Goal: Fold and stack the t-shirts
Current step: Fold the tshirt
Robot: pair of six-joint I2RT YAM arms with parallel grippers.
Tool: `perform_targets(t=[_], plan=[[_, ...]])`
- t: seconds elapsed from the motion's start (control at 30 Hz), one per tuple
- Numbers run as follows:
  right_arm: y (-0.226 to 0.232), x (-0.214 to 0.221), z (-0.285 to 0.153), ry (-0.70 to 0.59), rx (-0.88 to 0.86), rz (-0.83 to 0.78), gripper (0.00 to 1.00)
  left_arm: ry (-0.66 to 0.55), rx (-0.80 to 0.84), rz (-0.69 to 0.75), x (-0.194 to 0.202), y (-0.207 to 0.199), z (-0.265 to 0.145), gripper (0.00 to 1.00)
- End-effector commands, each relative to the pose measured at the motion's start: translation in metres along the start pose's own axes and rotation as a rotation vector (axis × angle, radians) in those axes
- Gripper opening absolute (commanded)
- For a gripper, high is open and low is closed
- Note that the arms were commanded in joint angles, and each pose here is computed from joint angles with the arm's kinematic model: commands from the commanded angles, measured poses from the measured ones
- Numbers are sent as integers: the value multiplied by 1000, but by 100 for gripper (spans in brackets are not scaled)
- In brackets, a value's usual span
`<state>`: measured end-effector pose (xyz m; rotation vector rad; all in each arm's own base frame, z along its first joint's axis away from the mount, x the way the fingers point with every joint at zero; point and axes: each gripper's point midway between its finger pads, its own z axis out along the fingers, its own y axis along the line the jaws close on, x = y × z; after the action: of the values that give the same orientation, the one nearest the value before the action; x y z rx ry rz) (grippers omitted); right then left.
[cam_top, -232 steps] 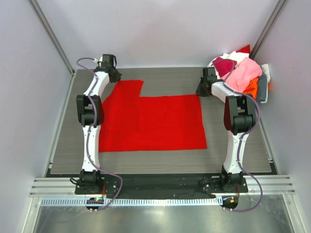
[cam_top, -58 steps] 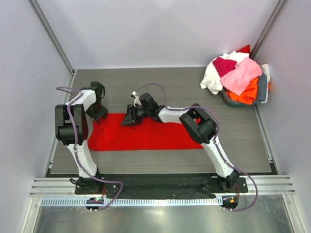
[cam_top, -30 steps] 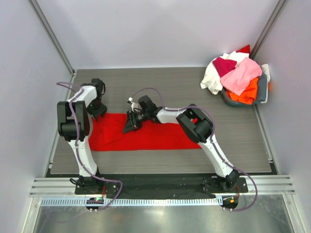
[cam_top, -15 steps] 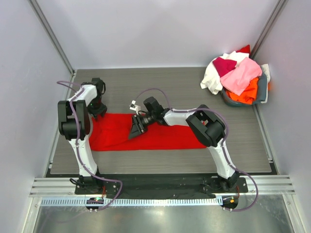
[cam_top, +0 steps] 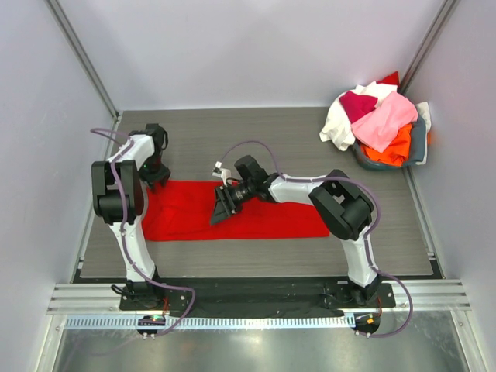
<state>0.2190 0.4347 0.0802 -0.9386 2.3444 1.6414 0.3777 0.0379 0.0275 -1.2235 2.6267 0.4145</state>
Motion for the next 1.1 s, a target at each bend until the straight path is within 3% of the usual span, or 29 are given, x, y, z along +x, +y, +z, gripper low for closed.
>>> perform_targets(t=[0.0,0.3,0.5,0.73,1.07], plan=[[24,-39,-9,-103,20,-82,54,-88,55,-29,-22,8,-44,49],[16,-92,20,-207,-3,-41,60,-54,156,19,4,7,-77,49],[-1,-97,49,-201,5,5,62,28,177,65,34,-8,-61,48],[-23,-77,63,-155,46,26,62,43,116,89,44,-8,-33,49],[-29,-33,38,-133,130,44,59,61,29,98,52,-2,2,49]])
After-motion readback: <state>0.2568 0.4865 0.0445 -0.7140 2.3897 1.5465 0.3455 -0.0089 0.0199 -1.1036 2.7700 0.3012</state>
